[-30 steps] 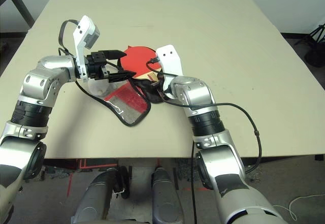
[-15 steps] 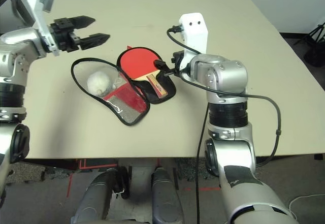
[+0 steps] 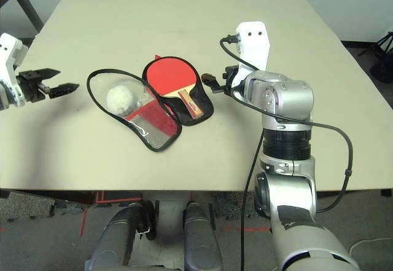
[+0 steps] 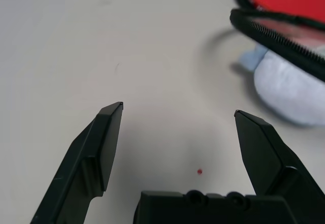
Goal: Store the ping-pong paddle in its case and zip it.
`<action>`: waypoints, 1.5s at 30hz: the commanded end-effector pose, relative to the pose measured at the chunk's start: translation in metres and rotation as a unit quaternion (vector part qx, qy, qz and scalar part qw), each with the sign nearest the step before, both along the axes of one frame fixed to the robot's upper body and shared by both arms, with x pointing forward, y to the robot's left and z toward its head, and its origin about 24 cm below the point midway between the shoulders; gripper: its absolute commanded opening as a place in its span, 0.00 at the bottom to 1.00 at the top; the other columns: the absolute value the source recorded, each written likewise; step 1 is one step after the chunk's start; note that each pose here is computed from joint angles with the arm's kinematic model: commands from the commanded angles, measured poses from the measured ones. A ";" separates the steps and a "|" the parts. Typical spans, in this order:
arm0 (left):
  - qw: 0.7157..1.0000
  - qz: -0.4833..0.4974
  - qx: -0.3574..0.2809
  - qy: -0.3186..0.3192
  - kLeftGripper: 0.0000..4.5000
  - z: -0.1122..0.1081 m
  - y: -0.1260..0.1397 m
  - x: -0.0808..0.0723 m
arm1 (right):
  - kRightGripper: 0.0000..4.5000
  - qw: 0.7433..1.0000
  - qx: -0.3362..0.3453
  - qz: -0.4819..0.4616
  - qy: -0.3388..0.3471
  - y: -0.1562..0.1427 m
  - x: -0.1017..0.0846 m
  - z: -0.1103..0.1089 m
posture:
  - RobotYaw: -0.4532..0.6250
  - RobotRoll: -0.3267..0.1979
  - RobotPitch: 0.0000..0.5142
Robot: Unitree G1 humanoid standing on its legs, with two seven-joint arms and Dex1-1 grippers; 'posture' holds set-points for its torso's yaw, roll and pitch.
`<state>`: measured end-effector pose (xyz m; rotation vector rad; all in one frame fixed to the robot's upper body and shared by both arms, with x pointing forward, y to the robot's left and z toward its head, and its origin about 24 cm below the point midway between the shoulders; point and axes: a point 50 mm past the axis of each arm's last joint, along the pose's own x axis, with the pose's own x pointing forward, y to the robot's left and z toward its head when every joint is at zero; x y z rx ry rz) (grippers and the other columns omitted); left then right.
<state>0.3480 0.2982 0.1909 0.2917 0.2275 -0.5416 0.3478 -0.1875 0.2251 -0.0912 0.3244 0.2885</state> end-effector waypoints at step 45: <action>0.957 -0.274 -0.066 -0.071 1.00 0.056 -0.191 0.047 | 0.99 0.964 0.230 -0.090 0.101 -0.029 -0.028 -0.015 | 0.37 0.62 0.41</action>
